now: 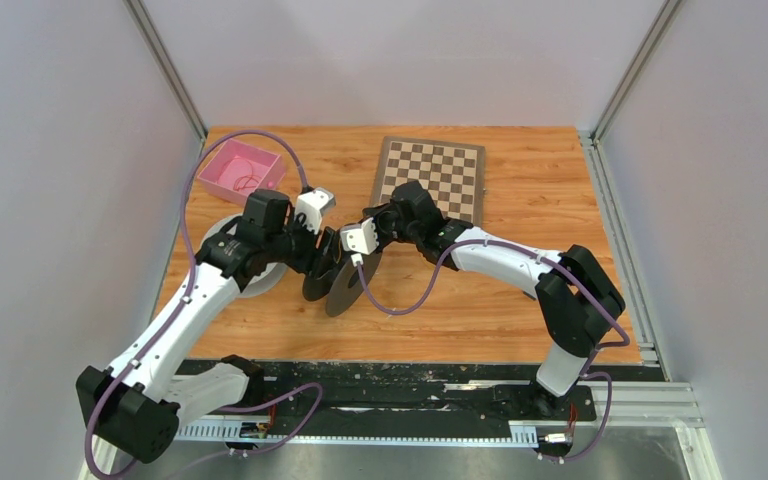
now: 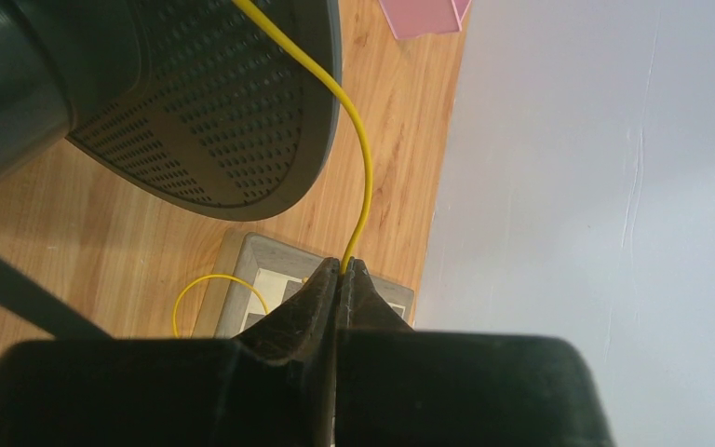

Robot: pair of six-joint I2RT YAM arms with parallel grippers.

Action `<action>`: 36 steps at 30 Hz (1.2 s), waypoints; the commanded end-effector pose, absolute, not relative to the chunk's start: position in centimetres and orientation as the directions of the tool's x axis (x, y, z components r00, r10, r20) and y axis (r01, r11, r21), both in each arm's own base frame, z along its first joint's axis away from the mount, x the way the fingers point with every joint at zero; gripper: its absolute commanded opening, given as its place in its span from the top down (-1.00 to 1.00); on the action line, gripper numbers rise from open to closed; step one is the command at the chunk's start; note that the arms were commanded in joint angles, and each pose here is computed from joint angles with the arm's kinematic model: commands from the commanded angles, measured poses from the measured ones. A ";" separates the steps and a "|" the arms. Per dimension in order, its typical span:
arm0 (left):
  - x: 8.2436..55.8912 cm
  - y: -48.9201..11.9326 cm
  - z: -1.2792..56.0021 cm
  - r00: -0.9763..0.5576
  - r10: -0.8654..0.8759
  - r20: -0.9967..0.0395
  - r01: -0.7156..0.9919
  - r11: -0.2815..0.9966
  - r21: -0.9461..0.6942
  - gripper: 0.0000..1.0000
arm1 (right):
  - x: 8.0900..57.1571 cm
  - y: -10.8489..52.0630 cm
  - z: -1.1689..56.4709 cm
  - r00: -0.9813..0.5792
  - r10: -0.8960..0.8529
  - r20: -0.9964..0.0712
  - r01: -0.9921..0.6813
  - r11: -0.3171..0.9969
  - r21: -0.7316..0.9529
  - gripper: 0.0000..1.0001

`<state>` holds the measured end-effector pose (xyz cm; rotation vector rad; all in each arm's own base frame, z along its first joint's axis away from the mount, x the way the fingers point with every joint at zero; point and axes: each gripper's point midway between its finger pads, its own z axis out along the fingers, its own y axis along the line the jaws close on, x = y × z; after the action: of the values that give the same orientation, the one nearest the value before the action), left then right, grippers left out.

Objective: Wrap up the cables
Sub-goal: Pick up the cable reel from the center of the board.

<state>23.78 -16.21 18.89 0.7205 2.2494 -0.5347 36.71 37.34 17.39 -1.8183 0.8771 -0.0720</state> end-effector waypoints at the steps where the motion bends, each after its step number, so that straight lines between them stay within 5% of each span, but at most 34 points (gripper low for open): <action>1: 24.0 -16.4 18.9 -0.569 0.365 -0.737 0.651 0.747 -0.133 -0.27 | 36.6 37.7 19.6 0.744 -0.573 -0.345 -0.494 -0.124 -0.860 1.00; 27: 24.2 -15.3 16.0 -0.587 0.430 -0.686 0.627 0.778 -0.049 0.14 | 36.5 37.8 19.4 0.738 -0.571 -0.359 -0.507 -0.119 -0.853 1.00; 36: 24.3 -15.1 15.6 -0.592 0.443 -0.673 0.623 0.782 -0.033 0.51 | 36.5 37.8 19.2 0.733 -0.571 -0.369 -0.517 -0.115 -0.848 1.00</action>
<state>23.86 -15.02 15.60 0.7704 2.3220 -0.3706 36.69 37.34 17.35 -1.8144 0.8847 -0.0661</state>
